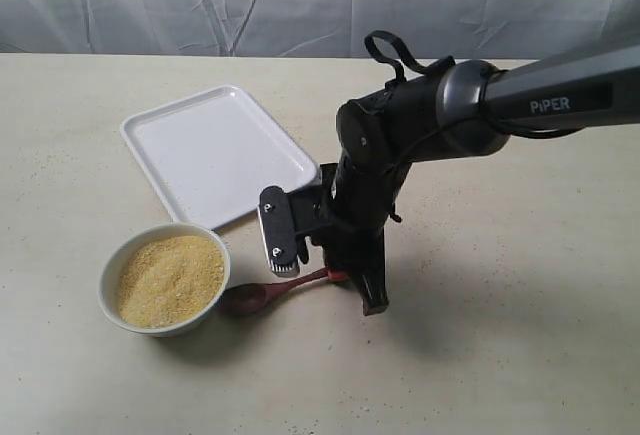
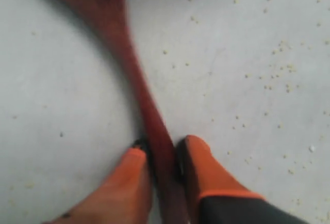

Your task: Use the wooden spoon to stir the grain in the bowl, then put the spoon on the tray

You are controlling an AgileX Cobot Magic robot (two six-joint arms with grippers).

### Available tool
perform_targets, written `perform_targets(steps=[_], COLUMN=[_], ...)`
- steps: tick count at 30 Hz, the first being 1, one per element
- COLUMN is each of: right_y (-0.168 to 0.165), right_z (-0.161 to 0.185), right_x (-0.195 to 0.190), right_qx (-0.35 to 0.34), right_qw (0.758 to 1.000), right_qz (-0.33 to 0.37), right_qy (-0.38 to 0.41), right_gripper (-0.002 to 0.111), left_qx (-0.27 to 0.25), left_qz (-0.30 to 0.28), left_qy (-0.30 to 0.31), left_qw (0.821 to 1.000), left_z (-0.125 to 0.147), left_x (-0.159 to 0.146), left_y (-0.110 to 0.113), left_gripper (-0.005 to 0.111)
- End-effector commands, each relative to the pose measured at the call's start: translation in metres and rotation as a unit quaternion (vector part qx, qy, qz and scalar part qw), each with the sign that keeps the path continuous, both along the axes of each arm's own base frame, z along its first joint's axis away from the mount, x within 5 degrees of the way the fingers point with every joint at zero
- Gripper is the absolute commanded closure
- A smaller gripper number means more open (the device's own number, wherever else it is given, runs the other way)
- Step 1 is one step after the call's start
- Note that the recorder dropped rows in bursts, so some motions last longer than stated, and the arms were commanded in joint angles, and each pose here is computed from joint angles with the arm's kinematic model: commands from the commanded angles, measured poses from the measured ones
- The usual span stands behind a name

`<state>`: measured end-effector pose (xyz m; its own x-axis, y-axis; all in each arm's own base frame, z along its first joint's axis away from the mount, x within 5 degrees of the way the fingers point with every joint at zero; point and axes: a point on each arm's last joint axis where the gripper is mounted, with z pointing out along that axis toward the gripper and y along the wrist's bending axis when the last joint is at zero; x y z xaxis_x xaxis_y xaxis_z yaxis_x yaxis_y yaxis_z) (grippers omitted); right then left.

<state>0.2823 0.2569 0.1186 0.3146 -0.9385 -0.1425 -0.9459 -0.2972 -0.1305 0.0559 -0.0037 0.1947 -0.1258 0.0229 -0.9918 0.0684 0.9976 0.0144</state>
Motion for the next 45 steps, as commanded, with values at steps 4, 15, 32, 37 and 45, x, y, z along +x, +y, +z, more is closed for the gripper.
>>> perform_targets(steps=[4, 15, 32, 37, 45], right_y=[0.001, -0.02, 0.044, 0.051, 0.063], right_z=[0.009, 0.099, 0.082, 0.062, 0.063], right_x=[-0.002, -0.019, -0.044, -0.035, -0.027], right_qx=[0.013, 0.034, 0.085, 0.079, 0.137], right_qw=[0.996, 0.994, 0.988, 0.984, 0.969], right_qz=[-0.09, -0.104, 0.022, 0.043, 0.053], right_qy=[0.022, -0.025, -0.129, -0.151, -0.201], right_gripper=[0.109, 0.109, 0.109, 0.109, 0.087], left_qx=[-0.003, -0.003, -0.003, -0.003, -0.003], left_qz=[0.003, 0.003, 0.003, 0.003, 0.003], left_qy=[-0.005, -0.005, -0.004, -0.006, -0.006], left_qw=[1.0, 1.0, 1.0, 1.0, 1.0], left_z=[0.0, 0.0, 0.0, 0.0, 0.0], left_x=[0.0, 0.0, 0.0, 0.0, 0.0], left_y=[0.0, 0.0, 0.0, 0.0, 0.0], left_gripper=[0.107, 0.107, 0.107, 0.107, 0.107])
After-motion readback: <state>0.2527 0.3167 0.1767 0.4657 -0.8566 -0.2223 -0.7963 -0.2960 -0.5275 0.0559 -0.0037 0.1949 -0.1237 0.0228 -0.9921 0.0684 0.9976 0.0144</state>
